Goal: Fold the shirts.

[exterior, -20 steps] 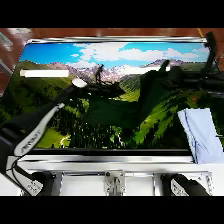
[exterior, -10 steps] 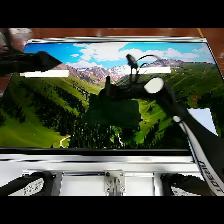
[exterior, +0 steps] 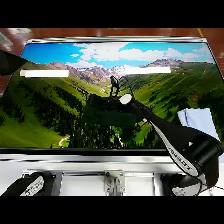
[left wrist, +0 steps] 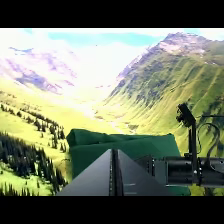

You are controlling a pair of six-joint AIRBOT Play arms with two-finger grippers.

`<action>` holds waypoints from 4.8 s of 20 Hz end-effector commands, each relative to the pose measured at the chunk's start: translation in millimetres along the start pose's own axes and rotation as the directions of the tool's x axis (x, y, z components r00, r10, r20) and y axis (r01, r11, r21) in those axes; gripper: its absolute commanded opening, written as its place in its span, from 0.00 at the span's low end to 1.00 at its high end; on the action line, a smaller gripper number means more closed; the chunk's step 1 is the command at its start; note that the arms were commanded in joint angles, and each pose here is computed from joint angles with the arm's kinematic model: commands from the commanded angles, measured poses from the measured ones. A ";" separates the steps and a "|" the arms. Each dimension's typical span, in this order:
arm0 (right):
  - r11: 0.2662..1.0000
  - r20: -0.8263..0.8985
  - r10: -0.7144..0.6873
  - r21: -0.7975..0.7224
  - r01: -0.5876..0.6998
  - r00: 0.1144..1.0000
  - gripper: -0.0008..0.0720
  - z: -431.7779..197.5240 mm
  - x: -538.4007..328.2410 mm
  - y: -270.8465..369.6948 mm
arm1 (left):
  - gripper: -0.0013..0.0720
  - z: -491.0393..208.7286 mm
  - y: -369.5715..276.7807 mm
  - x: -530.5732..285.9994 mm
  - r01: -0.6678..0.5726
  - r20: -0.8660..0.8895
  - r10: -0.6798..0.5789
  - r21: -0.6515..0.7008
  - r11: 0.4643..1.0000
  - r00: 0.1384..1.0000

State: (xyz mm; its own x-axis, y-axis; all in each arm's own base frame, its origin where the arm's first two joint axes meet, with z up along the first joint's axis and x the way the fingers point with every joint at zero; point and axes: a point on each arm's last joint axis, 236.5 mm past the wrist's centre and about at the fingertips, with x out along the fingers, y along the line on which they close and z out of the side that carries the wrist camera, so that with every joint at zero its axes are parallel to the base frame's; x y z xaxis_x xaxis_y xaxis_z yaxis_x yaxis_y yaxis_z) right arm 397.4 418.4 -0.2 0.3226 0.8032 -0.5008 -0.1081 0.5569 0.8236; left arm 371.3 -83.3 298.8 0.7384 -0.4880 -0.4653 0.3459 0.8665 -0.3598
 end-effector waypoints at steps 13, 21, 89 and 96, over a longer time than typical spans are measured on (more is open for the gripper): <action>0.866 -0.375 -0.449 0.039 0.498 0.811 0.96 13.2 -194.5 -229.5 | 0.08 -12.9 9.5 6.1 -0.014 -0.038 0.013 -0.027 1.000 0.999; 0.926 -0.326 -0.235 0.212 0.313 0.916 0.75 13.2 -110.2 -228.8 | 0.08 -16.5 14.6 13.3 -0.015 -0.056 0.012 -0.064 0.998 0.998; 0.668 -0.091 -0.741 0.006 0.745 0.665 0.92 55.1 -392.0 -200.2 | 0.94 -214.4 26.8 144.9 -0.193 -0.716 0.307 0.240 0.952 0.627; 0.666 -0.093 -0.742 0.006 0.746 0.664 0.92 55.2 -392.0 -201.2 | 0.94 -215.2 27.2 146.0 -0.193 -0.717 0.307 0.240 0.951 0.626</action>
State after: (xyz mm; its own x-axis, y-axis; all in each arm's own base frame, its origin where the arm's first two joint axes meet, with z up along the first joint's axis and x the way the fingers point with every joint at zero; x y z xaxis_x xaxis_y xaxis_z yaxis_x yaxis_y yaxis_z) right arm 345.4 -22.2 46.7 0.2170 0.1337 -0.9670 0.1773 0.9687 0.1737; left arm 364.1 -153.8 48.7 0.1573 -0.1192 -0.9803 0.3255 0.9435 -0.0625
